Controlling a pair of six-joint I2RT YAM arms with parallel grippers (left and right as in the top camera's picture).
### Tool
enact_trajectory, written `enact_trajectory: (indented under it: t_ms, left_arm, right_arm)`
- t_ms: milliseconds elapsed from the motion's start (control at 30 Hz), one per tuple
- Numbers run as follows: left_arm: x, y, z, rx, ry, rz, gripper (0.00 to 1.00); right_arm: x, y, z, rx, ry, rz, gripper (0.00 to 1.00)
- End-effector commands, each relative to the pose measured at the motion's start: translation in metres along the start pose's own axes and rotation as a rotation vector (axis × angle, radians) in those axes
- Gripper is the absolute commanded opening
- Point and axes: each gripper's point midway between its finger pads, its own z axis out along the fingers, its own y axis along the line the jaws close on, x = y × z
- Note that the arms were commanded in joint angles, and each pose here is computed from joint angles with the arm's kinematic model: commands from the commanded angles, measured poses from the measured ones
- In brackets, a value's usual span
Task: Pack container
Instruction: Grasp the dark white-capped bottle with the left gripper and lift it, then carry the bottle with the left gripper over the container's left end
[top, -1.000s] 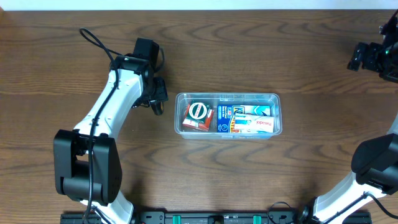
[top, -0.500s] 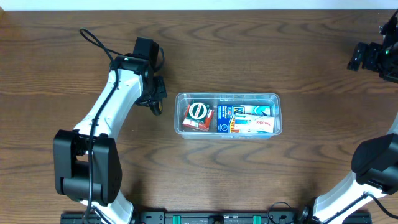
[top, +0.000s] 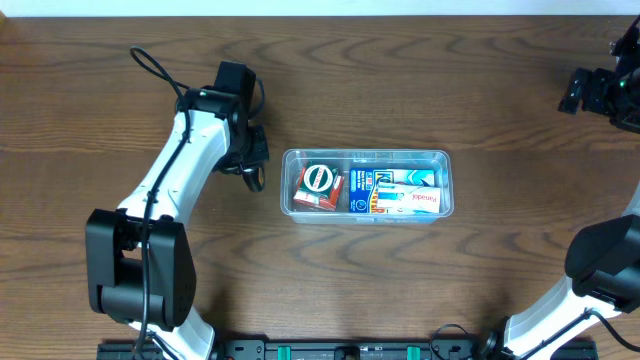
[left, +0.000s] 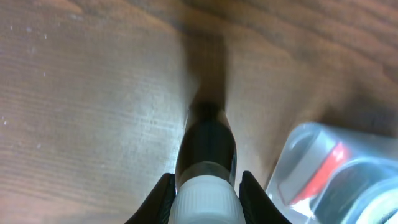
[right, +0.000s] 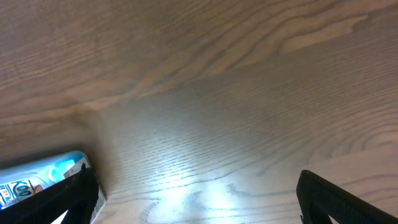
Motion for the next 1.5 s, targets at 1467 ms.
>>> enact_trajectory:
  t_ms: [1467]
  left_arm:
    - [0.108,-0.097,-0.127,0.182,-0.13,1.08,0.13]
  right_arm:
    - [-0.003,-0.001,-0.014,0.004,-0.038,0.015,0.99]
